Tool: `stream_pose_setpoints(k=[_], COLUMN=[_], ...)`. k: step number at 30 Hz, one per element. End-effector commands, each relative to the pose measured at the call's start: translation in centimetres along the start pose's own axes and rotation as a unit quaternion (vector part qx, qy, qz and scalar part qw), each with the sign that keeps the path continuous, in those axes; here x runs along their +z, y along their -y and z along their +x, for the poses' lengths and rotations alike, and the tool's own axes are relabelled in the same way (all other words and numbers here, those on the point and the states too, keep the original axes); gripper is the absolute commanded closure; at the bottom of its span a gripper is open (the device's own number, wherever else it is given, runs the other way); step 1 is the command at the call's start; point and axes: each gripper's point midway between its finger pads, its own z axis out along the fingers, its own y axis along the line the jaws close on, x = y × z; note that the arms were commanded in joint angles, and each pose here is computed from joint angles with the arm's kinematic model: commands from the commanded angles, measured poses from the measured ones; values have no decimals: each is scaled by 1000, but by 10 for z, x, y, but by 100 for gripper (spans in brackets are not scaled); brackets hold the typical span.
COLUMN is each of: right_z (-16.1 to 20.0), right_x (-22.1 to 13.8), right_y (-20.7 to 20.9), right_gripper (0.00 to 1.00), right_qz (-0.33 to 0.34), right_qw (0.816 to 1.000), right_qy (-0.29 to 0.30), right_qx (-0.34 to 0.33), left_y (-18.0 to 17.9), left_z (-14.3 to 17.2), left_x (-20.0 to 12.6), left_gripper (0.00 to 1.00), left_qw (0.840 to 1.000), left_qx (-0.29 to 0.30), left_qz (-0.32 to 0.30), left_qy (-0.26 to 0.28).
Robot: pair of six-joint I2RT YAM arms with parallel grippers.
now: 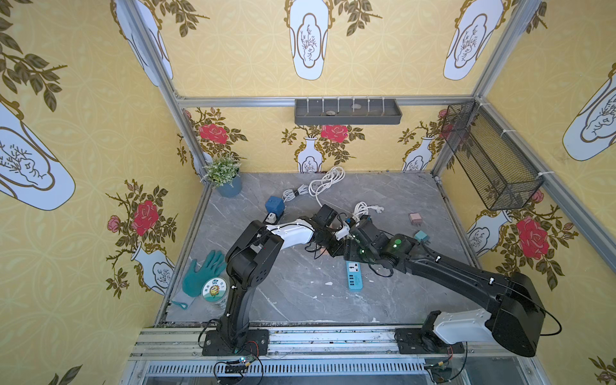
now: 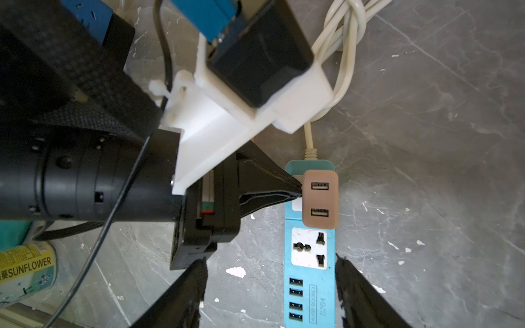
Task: Pull the plug off the socket
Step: Remove the plug from the socket.
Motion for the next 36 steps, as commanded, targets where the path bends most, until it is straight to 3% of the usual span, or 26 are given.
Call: stream_pose_setpoints(k=[1,9,24,36], right_z=[-7,-10,-22,-16], right_x=[2,11,32,49], right_y=[-3,12,33,44], right_gripper=[26,30,40,45], right_qz=[0,49,33,69], right_qw=[1000,998,998,997], right_qy=[15,22,1,-13], right_qx=[13,27,45,40], left_y=[-21,-20,-20,-20], left_z=[50,49,48,49], left_x=[5,4,4,5], left_gripper=[100,100,100,100], left_qw=[994,994,994,994], left_qx=[-42,-41,-41,-43], left_qz=[-56,-54,-54,-53], left_qy=[-87,-86,-85,-86])
